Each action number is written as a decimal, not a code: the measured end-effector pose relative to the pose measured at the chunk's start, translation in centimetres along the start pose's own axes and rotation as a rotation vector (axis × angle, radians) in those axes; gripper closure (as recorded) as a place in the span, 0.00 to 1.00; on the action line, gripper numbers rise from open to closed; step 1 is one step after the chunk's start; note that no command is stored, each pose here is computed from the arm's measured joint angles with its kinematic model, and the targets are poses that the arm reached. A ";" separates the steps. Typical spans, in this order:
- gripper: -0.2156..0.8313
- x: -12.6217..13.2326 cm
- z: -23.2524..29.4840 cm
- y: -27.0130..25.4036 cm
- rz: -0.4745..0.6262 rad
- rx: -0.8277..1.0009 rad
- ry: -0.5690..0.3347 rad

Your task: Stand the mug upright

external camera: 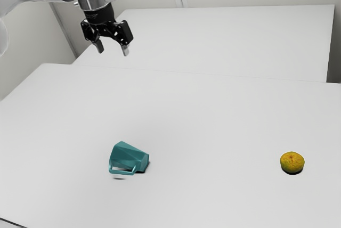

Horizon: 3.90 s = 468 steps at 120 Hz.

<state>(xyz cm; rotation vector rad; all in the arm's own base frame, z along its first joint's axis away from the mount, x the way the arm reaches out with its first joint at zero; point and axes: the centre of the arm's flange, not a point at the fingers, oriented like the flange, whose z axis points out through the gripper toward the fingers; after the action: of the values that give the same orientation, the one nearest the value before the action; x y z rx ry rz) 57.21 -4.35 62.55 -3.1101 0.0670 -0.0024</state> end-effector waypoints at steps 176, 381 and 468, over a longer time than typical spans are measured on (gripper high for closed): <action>0.21 -11.0 28.3 -15.5 -0.245 -0.664 -0.164; 0.92 -12.1 34.6 -9.3 0.219 -1.008 -0.036; 0.94 -7.3 25.4 -5.5 0.540 -0.270 -0.042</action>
<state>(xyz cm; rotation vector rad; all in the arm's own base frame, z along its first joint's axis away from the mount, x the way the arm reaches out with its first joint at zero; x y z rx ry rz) 50.17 2.19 37.32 -3.2329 0.9737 0.0919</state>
